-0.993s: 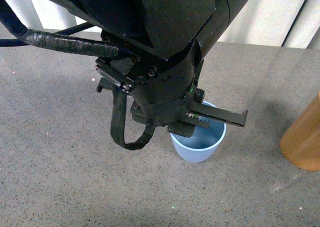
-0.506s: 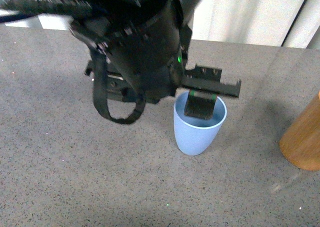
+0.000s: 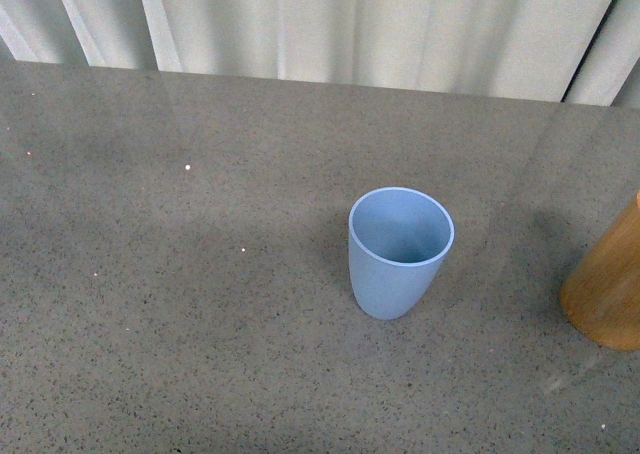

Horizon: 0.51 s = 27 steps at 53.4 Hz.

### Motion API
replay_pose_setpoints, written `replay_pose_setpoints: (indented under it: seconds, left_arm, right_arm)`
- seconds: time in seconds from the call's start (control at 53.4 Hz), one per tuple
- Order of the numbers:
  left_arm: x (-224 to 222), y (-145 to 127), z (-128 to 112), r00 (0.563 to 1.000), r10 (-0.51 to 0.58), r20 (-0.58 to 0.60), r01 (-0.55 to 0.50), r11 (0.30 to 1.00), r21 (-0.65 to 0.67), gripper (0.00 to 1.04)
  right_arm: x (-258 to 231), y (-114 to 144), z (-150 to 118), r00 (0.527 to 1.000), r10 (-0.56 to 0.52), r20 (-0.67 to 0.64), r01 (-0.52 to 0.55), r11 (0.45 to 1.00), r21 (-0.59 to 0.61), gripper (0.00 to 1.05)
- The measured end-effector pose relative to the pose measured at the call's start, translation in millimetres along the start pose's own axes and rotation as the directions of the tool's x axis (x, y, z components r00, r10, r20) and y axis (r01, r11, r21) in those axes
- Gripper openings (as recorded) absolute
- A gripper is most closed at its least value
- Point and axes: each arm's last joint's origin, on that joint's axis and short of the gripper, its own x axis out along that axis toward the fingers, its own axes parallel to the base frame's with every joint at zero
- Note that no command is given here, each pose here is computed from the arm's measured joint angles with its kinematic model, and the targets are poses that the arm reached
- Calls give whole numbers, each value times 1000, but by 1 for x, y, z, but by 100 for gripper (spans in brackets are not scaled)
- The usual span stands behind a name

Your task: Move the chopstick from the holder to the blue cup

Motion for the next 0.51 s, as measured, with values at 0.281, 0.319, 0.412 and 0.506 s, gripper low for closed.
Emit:
replay_pose_setpoints:
  seconds: [0.281,0.319,0.412,0.506]
  left_arm:
    - [-11,16,-23,994,-30,107,26,999,41,88]
    - [-13,19,-28,986,-43,163,37,999,38,82]
    - [-25,31,-38,960,-50,276,44,999,30,64]
    - [-34,40,-46,956,-42,291,34,999,30,50]
  right_arm:
    - [0,0,0,1000,-1,0,1,1000,0,95]
    - [0,0,0,1000,0,0,0,1000,0,95]
    - [0,0,0,1000,0,0,0,1000,0,95]
    - [0,0,0,1000,0,0,0,1000,0,95]
